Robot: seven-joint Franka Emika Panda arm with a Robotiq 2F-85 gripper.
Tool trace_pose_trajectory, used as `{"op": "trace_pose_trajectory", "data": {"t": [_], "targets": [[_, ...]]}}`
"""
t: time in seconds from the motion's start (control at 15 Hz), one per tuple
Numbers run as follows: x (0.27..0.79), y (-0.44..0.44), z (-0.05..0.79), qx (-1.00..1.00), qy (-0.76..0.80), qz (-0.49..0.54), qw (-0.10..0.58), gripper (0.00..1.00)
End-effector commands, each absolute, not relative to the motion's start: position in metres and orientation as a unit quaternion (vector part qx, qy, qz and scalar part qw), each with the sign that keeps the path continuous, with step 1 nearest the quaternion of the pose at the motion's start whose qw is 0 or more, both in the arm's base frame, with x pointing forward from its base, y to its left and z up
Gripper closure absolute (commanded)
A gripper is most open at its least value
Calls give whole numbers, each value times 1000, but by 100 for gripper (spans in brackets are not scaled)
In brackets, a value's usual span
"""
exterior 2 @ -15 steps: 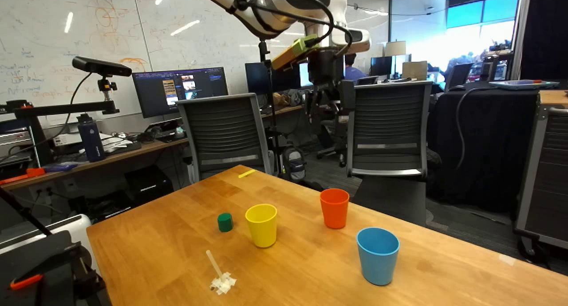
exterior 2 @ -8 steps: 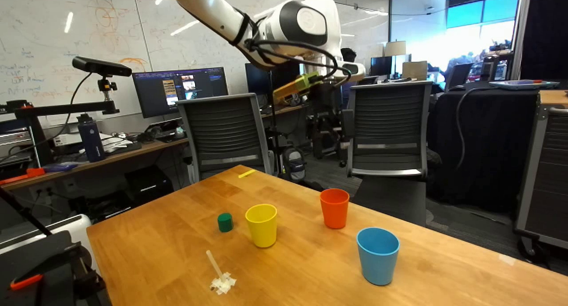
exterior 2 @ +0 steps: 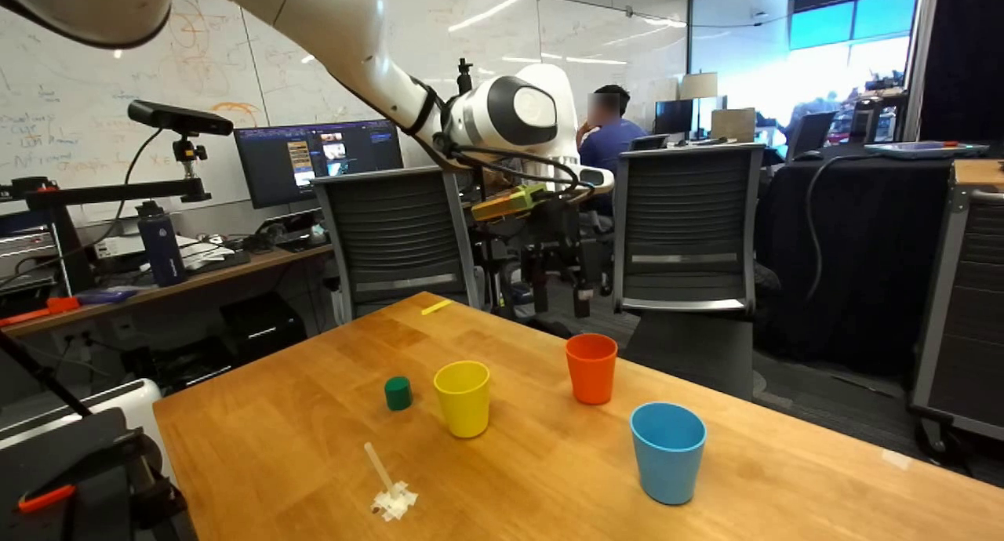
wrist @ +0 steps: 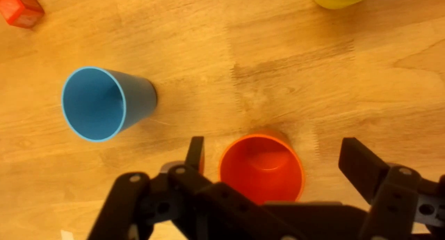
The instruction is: Put the orange cup into the blue cup then the yellow cup into the orange cup
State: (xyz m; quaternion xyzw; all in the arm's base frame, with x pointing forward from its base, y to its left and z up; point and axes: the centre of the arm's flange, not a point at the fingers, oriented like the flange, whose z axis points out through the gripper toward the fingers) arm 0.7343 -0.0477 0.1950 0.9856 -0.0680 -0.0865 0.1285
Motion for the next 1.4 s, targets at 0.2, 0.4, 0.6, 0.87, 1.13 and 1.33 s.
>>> {"op": "trace_pose_trajectory", "data": {"t": [0.2, 0.4, 0.6, 0.87, 1.13, 1.33], "targets": [[767, -19, 164, 983, -46, -97, 148, 0], [776, -23, 153, 983, -42, -95, 154, 0], [786, -34, 150, 983, -50, -87, 155, 0], [794, -44, 148, 982, -47, -79, 163, 0], [795, -40, 135, 983, -33, -81, 163, 0], [795, -29, 115, 982, -17, -88, 164, 0]]}}
